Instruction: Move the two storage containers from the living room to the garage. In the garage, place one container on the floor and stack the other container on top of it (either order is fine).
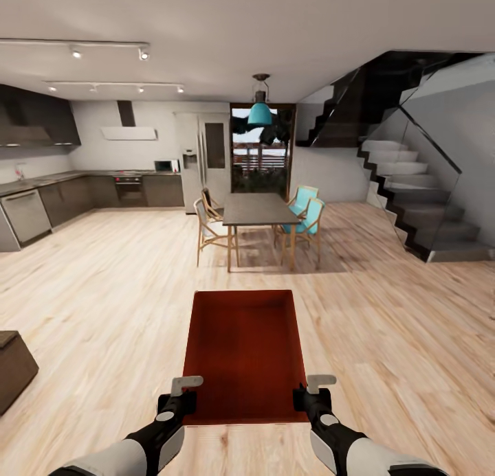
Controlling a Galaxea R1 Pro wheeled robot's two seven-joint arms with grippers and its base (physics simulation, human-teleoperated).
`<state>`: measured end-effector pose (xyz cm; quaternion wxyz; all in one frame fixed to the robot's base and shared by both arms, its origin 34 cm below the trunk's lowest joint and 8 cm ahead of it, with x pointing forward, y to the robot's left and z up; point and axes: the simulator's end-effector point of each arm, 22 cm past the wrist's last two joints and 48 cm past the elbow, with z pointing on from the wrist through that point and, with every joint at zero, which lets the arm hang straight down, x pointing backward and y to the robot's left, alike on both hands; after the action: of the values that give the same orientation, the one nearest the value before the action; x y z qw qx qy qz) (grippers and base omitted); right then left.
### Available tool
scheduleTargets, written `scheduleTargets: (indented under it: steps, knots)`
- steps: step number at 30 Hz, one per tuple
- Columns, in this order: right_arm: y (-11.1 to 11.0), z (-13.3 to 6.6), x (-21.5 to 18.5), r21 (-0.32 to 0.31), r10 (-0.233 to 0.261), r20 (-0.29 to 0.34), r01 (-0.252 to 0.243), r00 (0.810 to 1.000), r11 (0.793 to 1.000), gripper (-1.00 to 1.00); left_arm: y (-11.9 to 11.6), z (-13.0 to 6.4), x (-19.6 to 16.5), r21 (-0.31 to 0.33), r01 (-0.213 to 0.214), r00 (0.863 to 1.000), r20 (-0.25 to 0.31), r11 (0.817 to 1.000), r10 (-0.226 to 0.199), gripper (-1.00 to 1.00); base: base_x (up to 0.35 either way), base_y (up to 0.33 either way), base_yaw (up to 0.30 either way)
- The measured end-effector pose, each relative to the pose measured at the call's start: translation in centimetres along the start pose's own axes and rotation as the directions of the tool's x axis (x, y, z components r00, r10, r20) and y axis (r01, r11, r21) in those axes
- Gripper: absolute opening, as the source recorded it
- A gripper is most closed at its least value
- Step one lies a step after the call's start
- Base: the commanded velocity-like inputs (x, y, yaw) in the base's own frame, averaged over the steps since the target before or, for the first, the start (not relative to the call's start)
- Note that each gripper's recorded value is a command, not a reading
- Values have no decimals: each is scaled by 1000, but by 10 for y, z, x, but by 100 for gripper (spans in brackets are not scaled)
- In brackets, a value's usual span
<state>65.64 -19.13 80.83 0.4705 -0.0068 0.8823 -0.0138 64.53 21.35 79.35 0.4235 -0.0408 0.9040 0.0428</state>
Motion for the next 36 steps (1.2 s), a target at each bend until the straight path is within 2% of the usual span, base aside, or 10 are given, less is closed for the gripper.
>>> scheduleTargets:
  steps: [11, 36]
  knots:
    - [0, 0, 0, 0, 1, 0, -1, 1000, 1000, -100, 0, 0, 0, 0, -1, 1000, 0, 1000, 1, -100, 321, 0, -40]
    - [0, 0, 1, 1, 3, -1, -3, 1000, 1000, -100, 0, 0, 0, 2, -1, 1000, -1, 1000, 1, -100, 321, 0, -228]
